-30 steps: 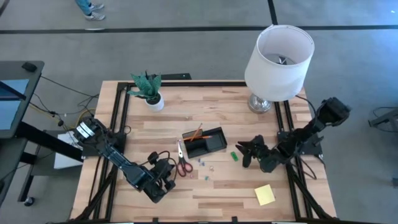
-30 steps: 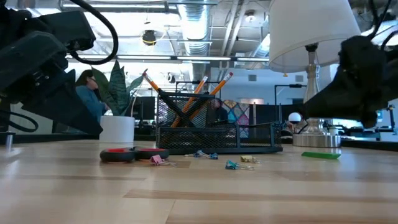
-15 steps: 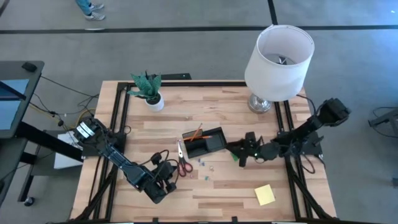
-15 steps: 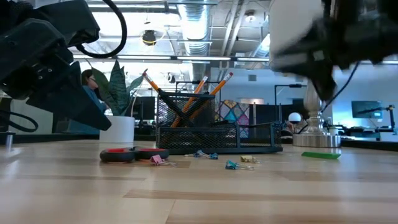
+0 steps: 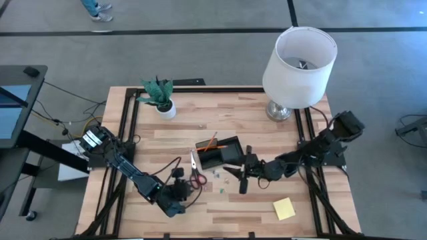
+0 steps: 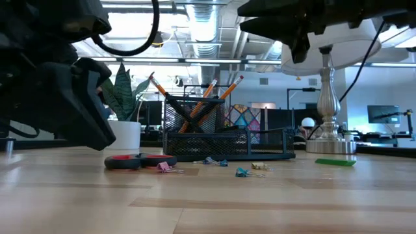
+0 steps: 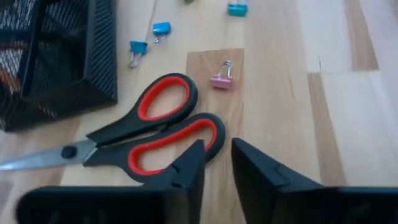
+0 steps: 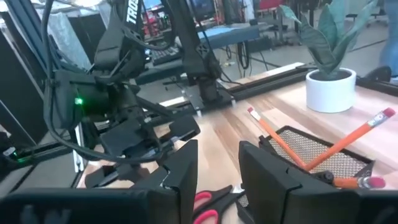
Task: Pick and place office supplies into organizer
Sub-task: Put the black scissors into the black desk organizer
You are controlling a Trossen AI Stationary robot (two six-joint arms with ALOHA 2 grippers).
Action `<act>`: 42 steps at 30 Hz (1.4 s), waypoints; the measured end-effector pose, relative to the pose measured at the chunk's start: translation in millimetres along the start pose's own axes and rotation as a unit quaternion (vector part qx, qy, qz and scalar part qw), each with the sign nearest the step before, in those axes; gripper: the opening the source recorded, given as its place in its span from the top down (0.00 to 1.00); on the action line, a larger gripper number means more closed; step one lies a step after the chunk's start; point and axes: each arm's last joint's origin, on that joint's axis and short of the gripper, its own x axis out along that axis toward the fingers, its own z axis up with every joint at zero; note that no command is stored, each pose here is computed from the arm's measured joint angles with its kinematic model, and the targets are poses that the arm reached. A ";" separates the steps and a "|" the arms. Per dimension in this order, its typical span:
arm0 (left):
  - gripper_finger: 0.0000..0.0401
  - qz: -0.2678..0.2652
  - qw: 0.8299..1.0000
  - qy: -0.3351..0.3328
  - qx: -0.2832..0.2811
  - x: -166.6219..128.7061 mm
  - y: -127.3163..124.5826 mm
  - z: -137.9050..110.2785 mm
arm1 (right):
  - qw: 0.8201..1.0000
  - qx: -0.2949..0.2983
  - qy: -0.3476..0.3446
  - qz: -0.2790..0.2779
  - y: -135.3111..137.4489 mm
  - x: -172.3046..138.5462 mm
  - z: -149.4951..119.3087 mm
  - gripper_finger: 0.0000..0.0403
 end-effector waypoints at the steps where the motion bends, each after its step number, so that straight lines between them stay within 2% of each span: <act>1: 0.76 0.000 1.000 0.000 0.011 0.0 0.0 0.0 | 1.000 -0.001 0.002 -0.001 0.0 -0.8 2.1 0.72; 8: 0.60 -0.017 0.998 0.013 0.063 1.2 0.8 -0.3 | 1.000 -0.011 0.013 -0.004 -1.3 -3.0 3.8 0.72; 12: 0.56 -0.018 0.998 0.016 0.060 5.8 4.7 2.1 | 1.000 -0.011 0.013 -0.009 -3.8 -1.3 4.2 0.72; 15: 0.56 -0.012 0.997 0.024 0.071 14.5 8.8 1.5 | 1.000 -0.010 0.012 -0.012 -5.5 -0.1 4.8 0.72; 21: 0.56 -0.055 0.997 0.030 0.051 30.9 11.8 5.4 | 1.000 -0.010 0.012 -0.017 -7.7 1.3 5.2 0.72; 31: 0.56 -0.063 0.997 0.031 0.032 34.6 14.6 7.3 | 0.999 -0.016 0.020 -0.019 -8.4 1.3 3.3 0.72; 37: 0.56 -0.094 0.994 0.057 -0.003 44.6 24.4 9.3 | 0.999 -0.016 0.020 -0.019 -8.4 1.3 3.2 0.72; 42: 0.56 -0.093 0.993 0.068 -0.038 50.2 32.8 11.3 | 1.000 -0.011 0.020 -0.018 -8.1 1.1 3.1 0.72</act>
